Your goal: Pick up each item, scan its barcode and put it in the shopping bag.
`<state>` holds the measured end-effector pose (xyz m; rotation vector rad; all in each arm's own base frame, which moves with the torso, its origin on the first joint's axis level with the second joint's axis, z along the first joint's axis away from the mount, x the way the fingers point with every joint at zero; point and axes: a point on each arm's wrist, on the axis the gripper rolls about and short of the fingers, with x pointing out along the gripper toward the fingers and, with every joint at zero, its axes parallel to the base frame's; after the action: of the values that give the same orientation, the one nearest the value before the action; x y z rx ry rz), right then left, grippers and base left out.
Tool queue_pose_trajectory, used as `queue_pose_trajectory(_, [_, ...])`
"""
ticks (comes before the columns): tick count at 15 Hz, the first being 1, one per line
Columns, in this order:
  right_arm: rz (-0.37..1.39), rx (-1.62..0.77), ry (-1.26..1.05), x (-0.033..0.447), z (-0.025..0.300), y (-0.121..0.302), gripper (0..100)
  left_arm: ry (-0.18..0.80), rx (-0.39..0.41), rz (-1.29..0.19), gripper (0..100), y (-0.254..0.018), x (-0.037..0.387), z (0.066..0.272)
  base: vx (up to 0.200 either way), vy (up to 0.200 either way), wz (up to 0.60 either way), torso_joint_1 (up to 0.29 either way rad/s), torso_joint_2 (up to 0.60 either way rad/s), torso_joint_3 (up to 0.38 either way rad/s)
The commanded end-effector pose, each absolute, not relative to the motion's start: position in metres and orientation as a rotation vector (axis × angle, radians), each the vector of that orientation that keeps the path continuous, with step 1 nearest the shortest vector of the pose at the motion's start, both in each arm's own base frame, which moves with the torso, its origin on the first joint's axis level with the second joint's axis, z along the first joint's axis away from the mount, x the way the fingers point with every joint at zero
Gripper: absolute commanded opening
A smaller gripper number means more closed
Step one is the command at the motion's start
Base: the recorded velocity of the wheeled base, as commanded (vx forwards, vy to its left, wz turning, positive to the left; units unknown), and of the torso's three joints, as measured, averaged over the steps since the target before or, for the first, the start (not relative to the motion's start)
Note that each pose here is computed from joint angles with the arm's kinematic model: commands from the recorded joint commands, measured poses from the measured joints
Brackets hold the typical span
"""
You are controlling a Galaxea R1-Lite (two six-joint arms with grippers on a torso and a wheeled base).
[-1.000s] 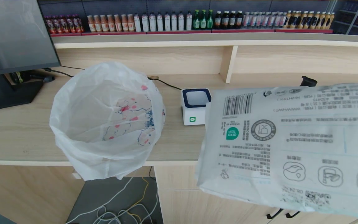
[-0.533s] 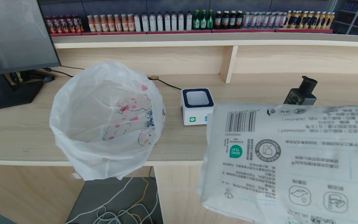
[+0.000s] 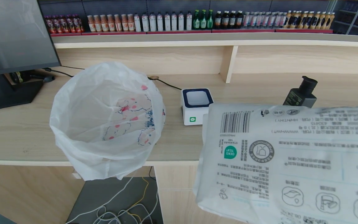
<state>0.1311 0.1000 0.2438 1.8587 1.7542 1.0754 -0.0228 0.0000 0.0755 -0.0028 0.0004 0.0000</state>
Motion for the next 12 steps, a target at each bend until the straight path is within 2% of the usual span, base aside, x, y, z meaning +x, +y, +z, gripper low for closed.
queue_pose_trajectory(1, [1.011,1.908,1.824,0.1343,0.2431,0.1018,0,0.0,-0.003,0.0,100,0.0,-0.0228,0.0755,0.0,0.0,0.0,0.0,0.0,0.0])
queue_pose_trajectory(12, [1.034,1.865,1.823,0.1322,0.2404,0.1009,0,0.0,-0.003,0.0,100,0.0,-0.0228,0.0755,0.0,0.0,0.0,0.0,0.0,0.0])
